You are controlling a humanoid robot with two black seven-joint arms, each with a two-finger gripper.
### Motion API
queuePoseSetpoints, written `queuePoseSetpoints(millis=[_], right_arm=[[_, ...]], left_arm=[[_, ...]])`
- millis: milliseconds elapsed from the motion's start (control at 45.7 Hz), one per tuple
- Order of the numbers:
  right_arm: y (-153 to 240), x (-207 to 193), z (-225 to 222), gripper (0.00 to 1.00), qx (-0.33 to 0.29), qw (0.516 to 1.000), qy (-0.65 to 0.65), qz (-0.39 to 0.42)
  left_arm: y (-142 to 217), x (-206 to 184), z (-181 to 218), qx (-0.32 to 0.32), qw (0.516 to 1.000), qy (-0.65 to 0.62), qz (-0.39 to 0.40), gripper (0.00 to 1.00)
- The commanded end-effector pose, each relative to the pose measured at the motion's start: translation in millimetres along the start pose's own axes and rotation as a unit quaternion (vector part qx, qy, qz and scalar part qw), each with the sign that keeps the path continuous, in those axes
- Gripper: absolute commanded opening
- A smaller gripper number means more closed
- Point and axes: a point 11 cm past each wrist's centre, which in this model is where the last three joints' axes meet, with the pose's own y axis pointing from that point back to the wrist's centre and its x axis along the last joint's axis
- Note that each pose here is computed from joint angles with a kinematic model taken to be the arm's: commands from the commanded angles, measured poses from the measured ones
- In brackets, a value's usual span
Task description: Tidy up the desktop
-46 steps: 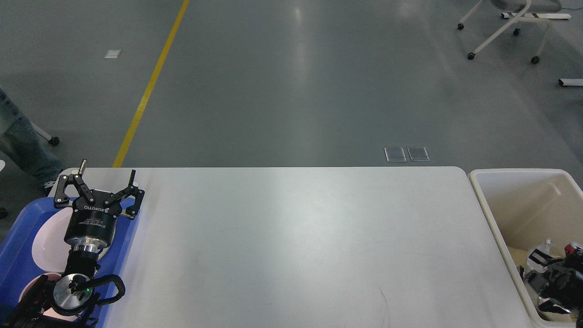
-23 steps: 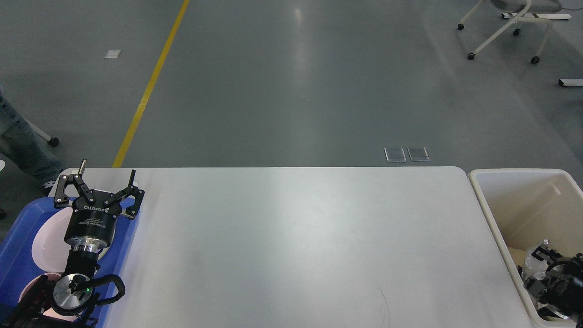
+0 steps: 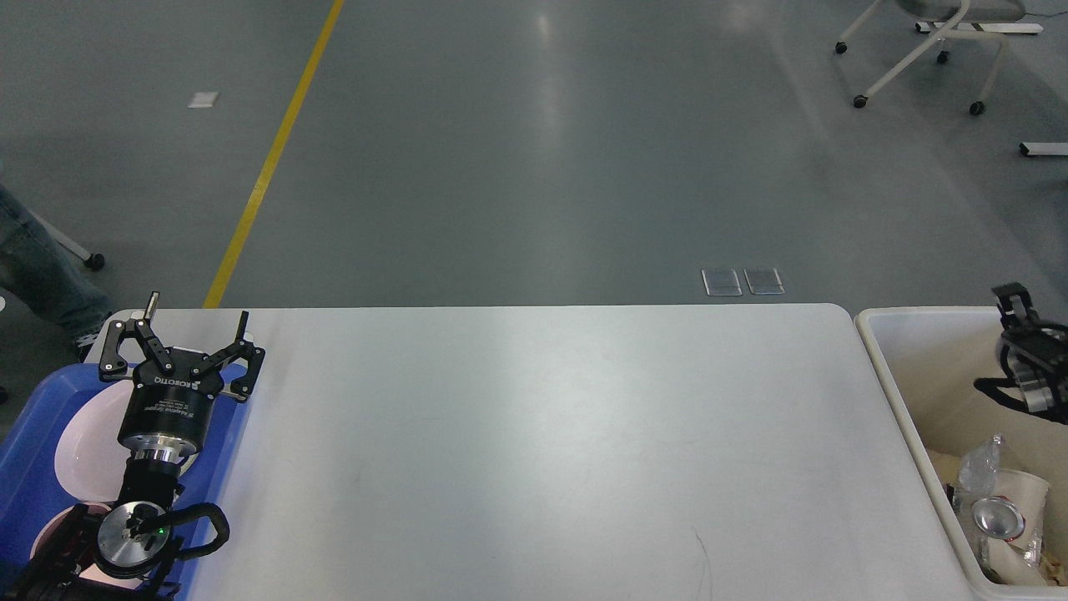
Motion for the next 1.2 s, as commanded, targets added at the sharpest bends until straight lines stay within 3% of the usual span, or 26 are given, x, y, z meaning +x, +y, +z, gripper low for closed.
queuePoseSetpoints(millis=[0, 285, 547, 810, 1029, 1183], right_arm=[[23, -21, -68, 1.00, 0.057, 0.990, -0.112, -0.069], [77, -35, -162, 1.00, 0.164, 0.925, -0.287, -0.185], [101, -91, -132, 1.00, 0.184, 0.837, -0.402, -0.321], [120, -124, -93, 1.00, 0.357, 0.737, -0.501, -0.280], [122, -162, -40, 1.00, 0.354, 0.753, -0.463, -0.304], [116, -172, -28, 1.00, 0.333, 0.767, -0.479, -0.266]], left_arm=[[0, 0, 0, 0.000, 1.000, 0.000, 0.000, 0.97], [0, 0, 0, 0.000, 1.000, 0.000, 0.000, 0.96], [0, 0, 0, 0.000, 1.000, 0.000, 0.000, 0.97], [0, 0, 0, 0.000, 1.000, 0.000, 0.000, 0.96], [0, 0, 0, 0.000, 1.000, 0.000, 0.000, 0.97], [0, 0, 0, 0.000, 1.000, 0.000, 0.000, 0.97]])
